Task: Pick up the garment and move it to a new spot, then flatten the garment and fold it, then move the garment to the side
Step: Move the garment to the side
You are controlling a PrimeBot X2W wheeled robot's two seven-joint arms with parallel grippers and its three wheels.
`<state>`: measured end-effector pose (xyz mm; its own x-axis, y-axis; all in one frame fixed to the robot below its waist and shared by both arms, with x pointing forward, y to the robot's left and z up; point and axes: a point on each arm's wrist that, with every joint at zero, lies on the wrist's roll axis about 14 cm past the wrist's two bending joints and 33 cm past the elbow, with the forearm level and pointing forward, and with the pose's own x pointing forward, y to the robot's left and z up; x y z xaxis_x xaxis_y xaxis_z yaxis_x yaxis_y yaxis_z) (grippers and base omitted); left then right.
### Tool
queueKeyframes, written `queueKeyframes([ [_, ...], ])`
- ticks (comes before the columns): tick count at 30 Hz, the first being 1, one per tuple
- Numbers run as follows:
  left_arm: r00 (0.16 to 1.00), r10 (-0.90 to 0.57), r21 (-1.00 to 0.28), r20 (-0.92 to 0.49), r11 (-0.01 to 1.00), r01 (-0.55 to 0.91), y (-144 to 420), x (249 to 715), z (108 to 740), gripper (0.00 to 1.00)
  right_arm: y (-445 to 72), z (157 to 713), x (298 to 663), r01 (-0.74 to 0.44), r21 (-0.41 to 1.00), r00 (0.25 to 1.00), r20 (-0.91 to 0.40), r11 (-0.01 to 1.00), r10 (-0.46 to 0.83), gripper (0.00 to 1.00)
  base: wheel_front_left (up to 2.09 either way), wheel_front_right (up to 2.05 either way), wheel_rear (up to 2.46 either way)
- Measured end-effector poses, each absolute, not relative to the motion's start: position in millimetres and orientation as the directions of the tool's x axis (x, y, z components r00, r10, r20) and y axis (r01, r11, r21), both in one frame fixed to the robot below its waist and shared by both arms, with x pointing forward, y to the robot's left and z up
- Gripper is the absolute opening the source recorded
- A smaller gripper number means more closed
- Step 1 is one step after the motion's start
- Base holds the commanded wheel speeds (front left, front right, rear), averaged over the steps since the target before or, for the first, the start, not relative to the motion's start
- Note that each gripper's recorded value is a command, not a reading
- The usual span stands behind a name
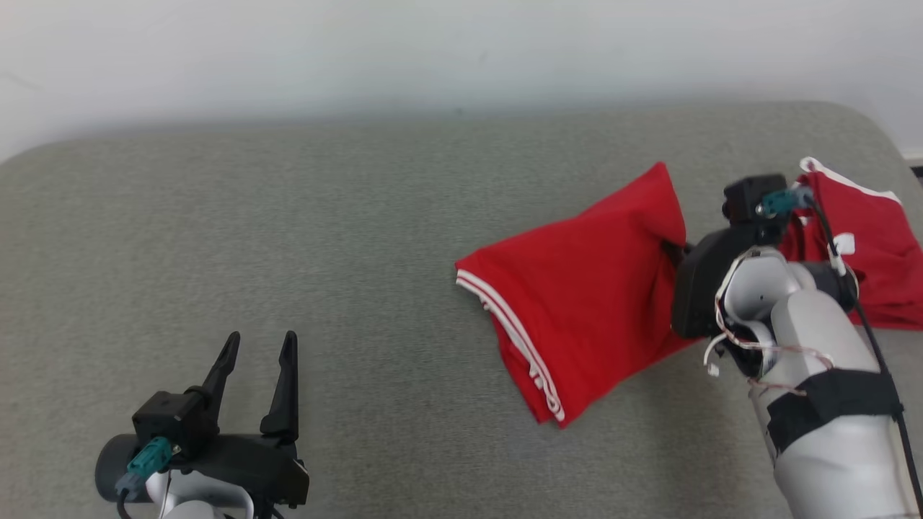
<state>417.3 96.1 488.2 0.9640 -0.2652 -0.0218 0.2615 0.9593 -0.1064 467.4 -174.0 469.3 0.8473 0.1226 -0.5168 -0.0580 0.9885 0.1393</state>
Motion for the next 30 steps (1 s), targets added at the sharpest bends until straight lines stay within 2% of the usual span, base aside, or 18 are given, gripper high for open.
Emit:
queueKeyframes([
  [9, 0.928, -0.373, -0.128, -0.023, 0.921, 0.367, 54, 427, 483, 1.00, -218, 497, 478, 0.034, 0.100, 0.875, -0.483, 0.994, 0.019, 0.00, 0.00, 0.00, 0.00],
  [19, 0.898, -0.439, -0.131, -0.022, 0.892, 0.433, 28, 438, 478, 1.00, -261, 518, 485, 0.120, -0.006, 0.884, -0.454, 0.993, -0.109, 0.00, 0.00, 0.00, 0.00],
  [30, 0.880, -0.473, -0.130, -0.039, 0.876, 0.464, 20, 445, 466, 1.00, -301, 525, 493, 0.235, -0.003, 0.879, -0.426, 0.972, -0.214, 0.00, 0.00, 0.00, 0.00],
])
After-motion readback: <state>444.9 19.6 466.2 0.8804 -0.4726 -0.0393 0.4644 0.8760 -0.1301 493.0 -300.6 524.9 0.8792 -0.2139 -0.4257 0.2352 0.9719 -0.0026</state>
